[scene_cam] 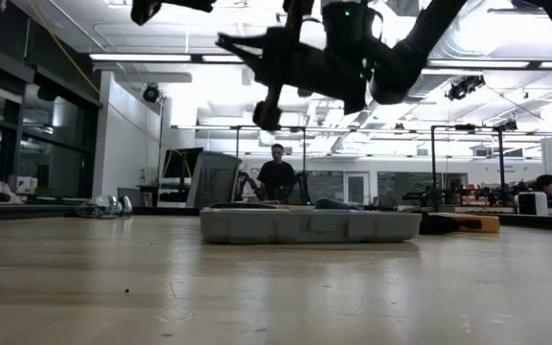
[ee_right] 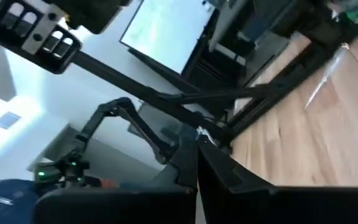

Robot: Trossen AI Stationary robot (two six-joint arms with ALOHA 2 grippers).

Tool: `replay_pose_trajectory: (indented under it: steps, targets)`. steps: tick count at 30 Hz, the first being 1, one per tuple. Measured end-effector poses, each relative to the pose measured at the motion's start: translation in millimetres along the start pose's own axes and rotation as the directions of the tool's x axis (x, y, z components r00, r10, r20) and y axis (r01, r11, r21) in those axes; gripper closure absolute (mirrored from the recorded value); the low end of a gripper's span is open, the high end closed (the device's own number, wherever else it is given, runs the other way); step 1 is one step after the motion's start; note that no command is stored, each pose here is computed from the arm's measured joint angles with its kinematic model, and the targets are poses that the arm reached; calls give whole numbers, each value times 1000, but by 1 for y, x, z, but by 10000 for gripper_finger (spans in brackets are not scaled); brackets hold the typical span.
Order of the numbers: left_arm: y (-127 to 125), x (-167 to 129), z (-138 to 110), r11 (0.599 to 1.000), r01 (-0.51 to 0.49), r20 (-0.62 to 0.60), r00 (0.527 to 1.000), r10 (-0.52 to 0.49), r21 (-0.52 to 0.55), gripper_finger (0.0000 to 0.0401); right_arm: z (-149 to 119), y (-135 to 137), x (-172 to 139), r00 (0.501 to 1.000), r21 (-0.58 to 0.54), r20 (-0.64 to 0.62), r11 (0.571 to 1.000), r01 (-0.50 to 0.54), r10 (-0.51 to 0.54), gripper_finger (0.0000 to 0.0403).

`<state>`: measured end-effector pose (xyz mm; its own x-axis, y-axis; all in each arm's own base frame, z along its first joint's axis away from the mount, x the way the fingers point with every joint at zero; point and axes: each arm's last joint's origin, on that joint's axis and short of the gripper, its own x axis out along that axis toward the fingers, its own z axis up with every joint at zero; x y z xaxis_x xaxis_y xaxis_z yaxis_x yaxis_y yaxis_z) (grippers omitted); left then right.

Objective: Prefit tool cases
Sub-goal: Put the yellow pliers into the gray toolbox, then put the yellow tape measure into the gray toolbox

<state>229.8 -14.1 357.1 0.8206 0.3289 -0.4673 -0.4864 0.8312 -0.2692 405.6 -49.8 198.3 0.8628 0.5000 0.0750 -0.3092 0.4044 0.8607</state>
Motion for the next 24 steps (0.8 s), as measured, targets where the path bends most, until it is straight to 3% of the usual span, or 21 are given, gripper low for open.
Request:
replay_pose_trajectory:
  steps: [3, 6, 9, 12, 16, 24]
  targets:
    - [1, 0, -1, 1000, -15, -5, 1000, 15, 6, 366, -8, -13, 3, 992, -8, -55, 993, 114, -114, 403]
    - [0, 4, -3, 1000, -26, -19, 999, 26, 15, 366, -31, -64, -2, 957, 77, -122, 959, 273, -263, 403]
    - [0, 8, -5, 999, -35, -42, 998, 36, 23, 366, -32, -85, -10, 977, 177, -88, 962, 209, -196, 403]
    - [-1, 10, -6, 999, -29, -48, 998, 30, 17, 366, -25, -74, -12, 982, 174, -30, 967, 186, -184, 403]
    - [-1, 10, -6, 999, -36, -46, 998, 37, 20, 366, -10, -35, -10, 987, 52, -46, 987, 155, -153, 403]
    - [5, 22, -10, 992, -106, -89, 990, 112, 65, 366, -15, -10, -24, 901, -32, -167, 915, 402, -402, 403]
